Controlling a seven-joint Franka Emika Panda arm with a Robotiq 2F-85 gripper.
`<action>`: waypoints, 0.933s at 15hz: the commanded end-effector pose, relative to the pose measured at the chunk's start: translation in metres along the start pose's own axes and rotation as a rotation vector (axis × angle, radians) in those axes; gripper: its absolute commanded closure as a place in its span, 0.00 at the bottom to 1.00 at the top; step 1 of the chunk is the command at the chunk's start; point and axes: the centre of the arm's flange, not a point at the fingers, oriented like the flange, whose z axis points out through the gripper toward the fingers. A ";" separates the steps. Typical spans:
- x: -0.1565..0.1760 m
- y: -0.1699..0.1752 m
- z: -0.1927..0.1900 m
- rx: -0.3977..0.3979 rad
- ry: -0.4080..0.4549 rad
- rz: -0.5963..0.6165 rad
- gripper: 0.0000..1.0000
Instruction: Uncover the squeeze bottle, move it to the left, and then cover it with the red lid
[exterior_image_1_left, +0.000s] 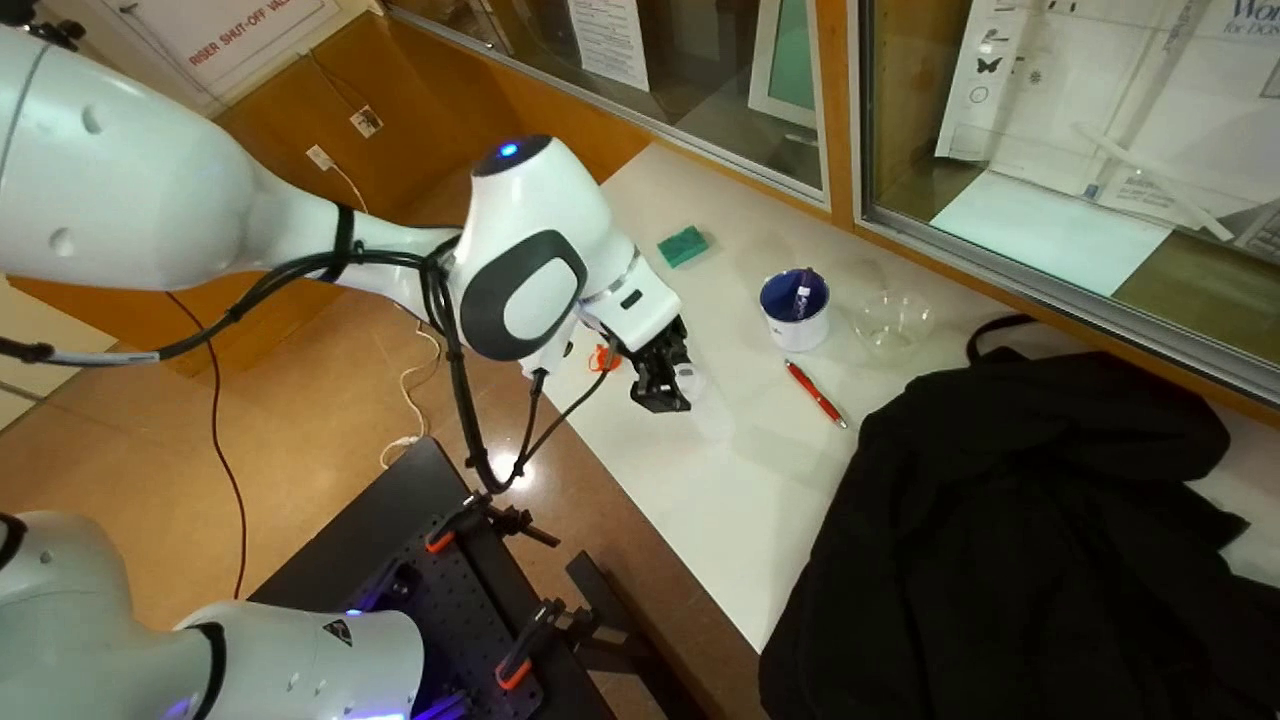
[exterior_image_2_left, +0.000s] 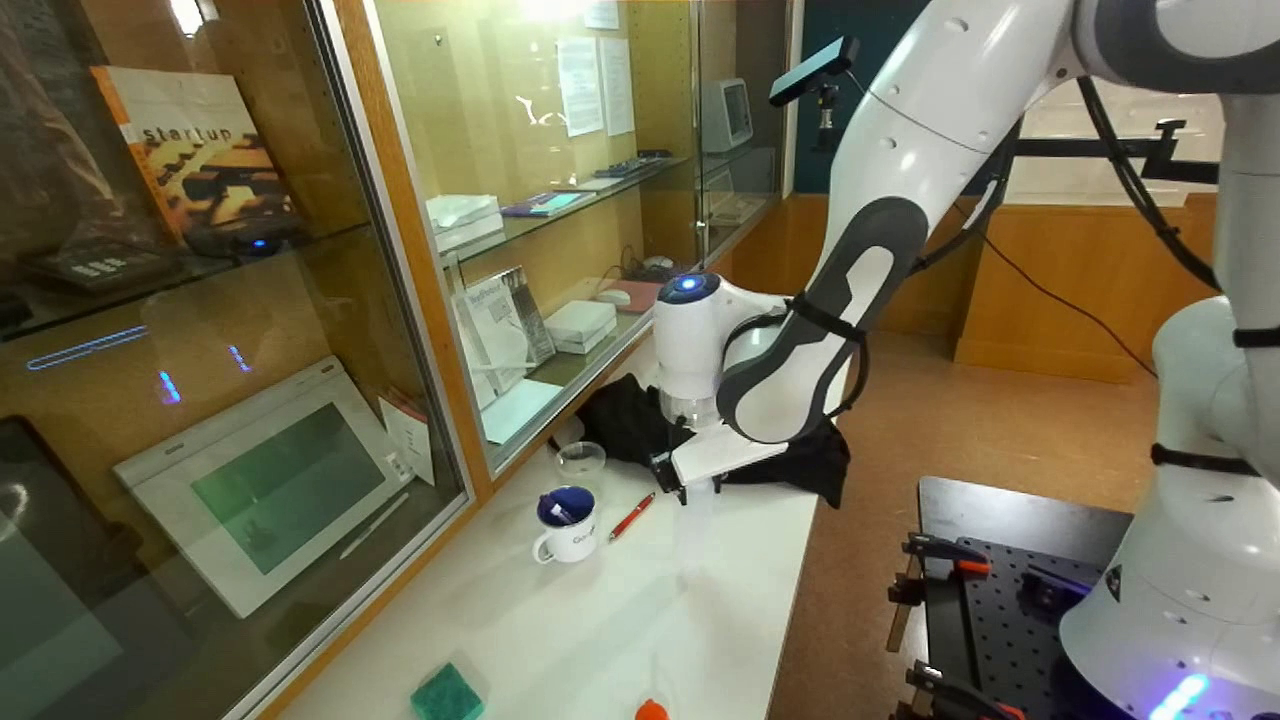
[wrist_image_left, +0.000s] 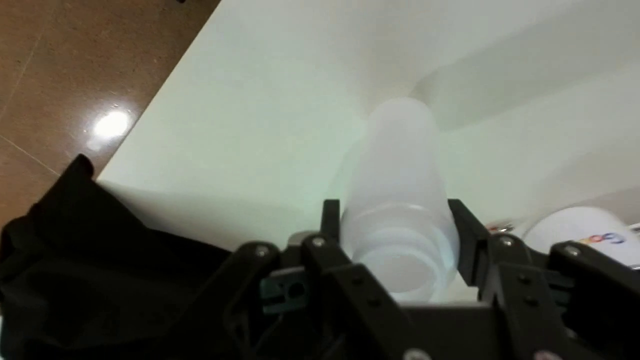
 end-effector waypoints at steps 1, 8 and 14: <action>-0.010 -0.054 -0.047 0.032 -0.019 -0.172 0.72; -0.031 -0.186 -0.107 0.063 0.020 -0.503 0.72; -0.082 -0.278 -0.100 0.027 0.074 -0.747 0.72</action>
